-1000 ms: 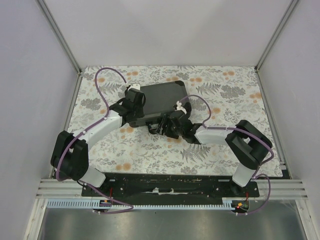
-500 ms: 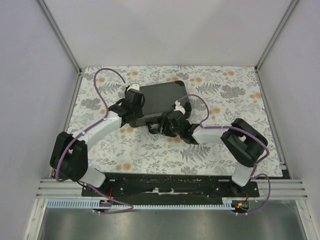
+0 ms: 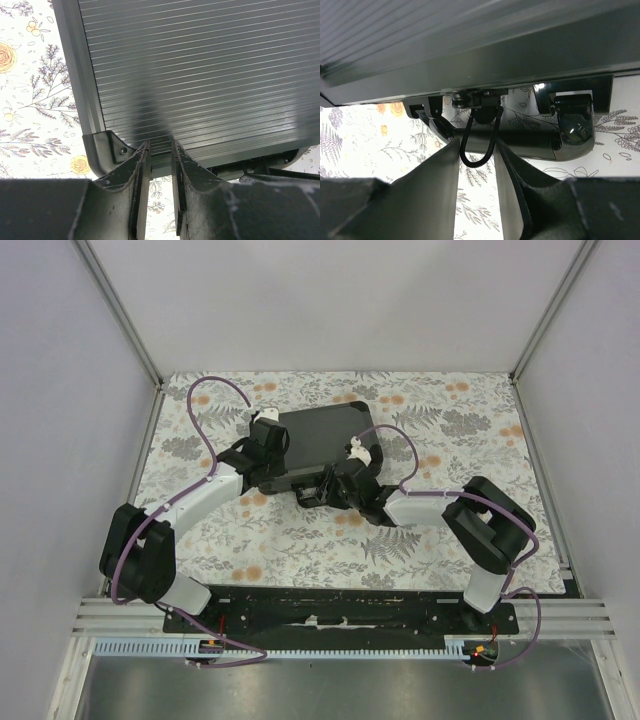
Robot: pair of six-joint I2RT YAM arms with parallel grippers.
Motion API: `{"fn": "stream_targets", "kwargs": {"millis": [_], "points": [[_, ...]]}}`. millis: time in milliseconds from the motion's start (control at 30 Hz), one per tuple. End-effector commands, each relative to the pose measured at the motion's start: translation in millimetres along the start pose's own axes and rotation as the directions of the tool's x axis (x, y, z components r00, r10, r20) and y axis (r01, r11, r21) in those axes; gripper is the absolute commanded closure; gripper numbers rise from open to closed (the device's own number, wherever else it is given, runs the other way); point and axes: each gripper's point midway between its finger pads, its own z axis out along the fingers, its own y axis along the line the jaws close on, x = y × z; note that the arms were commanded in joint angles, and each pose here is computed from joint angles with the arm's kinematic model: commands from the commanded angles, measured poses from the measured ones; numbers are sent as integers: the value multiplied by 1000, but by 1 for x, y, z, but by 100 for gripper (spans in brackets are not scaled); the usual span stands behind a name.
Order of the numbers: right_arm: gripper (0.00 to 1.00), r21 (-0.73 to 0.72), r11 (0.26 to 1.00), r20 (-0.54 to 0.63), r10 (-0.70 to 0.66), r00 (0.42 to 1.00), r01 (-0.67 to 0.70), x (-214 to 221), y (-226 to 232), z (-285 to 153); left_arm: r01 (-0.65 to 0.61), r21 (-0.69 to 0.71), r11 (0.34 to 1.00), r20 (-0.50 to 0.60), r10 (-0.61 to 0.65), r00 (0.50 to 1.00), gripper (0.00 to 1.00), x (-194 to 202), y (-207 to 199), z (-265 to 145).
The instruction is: Pack up texas hold em set
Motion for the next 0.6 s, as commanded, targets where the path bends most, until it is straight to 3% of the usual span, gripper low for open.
{"fn": "stream_targets", "kwargs": {"millis": [0,300,567], "points": [[59,-58,998,111,2,994,4,-37,30,-5,-21,-28,999,-178,16,984,71,55,12,7],[50,-73,997,143,-4,990,15,-53,44,-8,-27,-28,999,-180,21,983,71,55,12,9],[48,-47,997,158,-52,986,60,-59,43,-1,-33,-29,999,-181,28,983,71,56,13,8]]}}
